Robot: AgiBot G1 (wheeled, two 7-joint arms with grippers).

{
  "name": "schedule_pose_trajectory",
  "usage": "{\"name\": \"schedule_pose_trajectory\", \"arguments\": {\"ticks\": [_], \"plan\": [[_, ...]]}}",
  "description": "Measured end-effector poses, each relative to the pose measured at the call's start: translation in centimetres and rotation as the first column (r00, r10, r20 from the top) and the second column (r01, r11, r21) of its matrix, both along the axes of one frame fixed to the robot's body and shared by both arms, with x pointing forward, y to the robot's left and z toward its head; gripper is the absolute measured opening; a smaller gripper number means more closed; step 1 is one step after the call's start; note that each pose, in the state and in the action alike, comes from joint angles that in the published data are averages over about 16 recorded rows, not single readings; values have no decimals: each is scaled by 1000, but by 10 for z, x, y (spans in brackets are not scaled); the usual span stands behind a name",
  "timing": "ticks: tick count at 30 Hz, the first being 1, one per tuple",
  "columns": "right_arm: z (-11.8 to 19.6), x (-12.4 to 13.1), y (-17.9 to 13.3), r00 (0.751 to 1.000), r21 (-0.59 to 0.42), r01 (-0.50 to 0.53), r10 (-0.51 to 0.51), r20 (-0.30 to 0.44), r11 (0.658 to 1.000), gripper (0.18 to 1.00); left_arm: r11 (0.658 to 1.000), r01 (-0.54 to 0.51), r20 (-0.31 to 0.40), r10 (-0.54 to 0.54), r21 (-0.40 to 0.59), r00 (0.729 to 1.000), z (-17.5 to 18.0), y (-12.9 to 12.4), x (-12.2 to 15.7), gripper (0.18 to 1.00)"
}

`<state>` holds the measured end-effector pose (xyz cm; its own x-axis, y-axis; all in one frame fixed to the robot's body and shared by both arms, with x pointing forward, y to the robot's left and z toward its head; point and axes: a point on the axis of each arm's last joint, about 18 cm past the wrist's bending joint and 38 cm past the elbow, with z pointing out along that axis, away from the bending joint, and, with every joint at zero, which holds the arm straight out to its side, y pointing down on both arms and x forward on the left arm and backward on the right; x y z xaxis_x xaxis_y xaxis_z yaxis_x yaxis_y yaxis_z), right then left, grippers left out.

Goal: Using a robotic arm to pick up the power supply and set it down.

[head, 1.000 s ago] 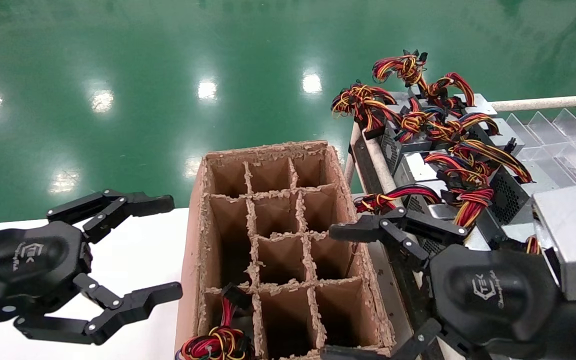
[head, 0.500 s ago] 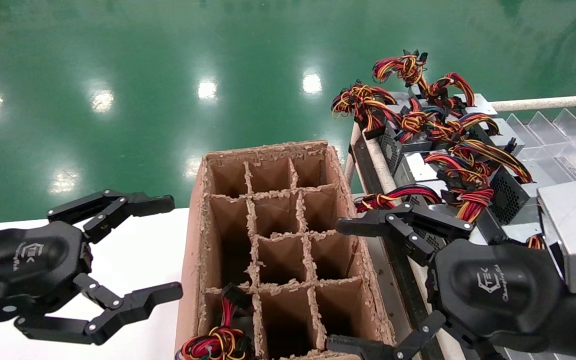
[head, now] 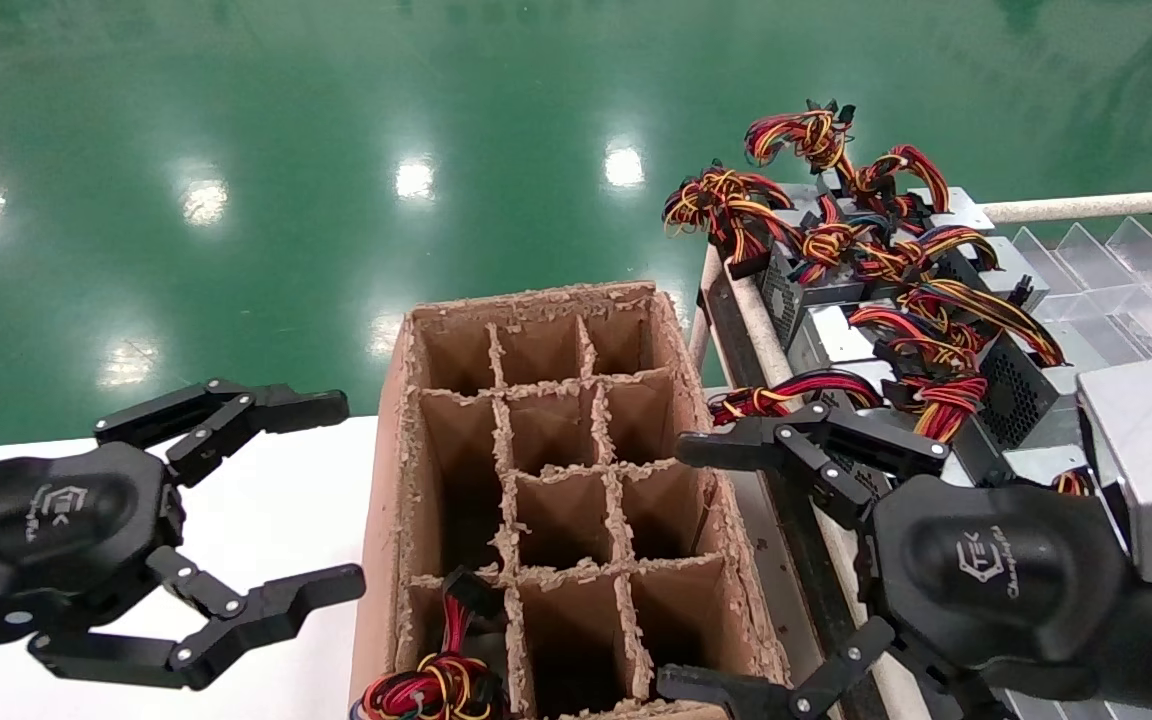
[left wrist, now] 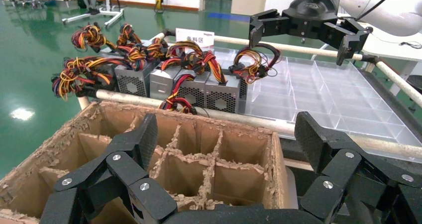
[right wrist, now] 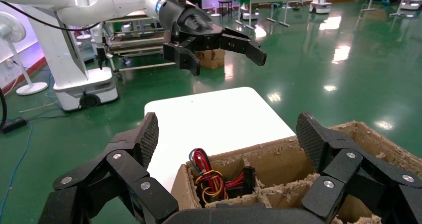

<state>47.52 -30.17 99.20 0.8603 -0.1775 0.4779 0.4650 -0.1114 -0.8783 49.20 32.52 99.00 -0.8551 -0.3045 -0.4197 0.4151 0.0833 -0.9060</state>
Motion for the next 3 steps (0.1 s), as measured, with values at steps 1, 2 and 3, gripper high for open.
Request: {"name": "schedule_pose_trajectory", "arguments": {"ticks": [1,2,3], "plan": [[0,0,0,1000,0,0,0,0,1000,1000,1000,0,0,0,0,1000,0,0,0,1001],[0,0,0,1000,0,0,0,0,1000,1000,1000,0,0,0,0,1000,0,0,0,1001],[0,0,0,1000,0,0,0,0,1000,1000,1000,0,0,0,0,1000,0,0,0,1001]]}}
